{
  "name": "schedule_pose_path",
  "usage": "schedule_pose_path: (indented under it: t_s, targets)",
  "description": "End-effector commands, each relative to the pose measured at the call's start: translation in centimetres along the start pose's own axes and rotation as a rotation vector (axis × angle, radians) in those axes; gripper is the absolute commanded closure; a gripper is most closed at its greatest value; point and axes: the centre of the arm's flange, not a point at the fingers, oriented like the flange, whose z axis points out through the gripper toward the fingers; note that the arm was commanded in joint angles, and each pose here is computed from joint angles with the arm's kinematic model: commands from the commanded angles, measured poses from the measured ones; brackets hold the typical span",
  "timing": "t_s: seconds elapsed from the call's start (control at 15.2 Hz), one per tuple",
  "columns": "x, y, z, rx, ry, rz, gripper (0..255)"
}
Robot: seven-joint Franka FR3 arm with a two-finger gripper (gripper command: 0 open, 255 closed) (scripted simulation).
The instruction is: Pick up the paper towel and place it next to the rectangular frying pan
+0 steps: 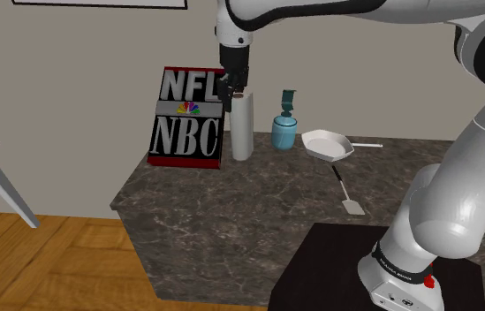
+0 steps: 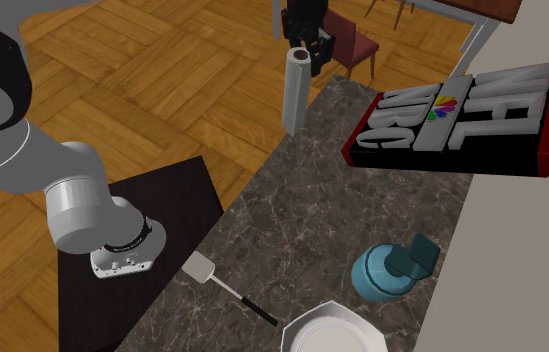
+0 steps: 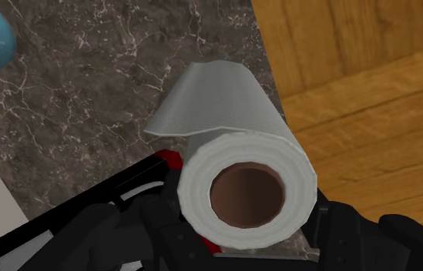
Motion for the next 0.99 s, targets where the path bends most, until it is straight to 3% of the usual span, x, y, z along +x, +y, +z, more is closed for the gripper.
schedule_pose_path:
  t_s: [0.0,0.92]
  targets:
    - [0.1,0.0,-1.1,0.0,0.0,0.0,255]
    - [0.6,0.4,-8.3,0.0,0.0,0.0,255]
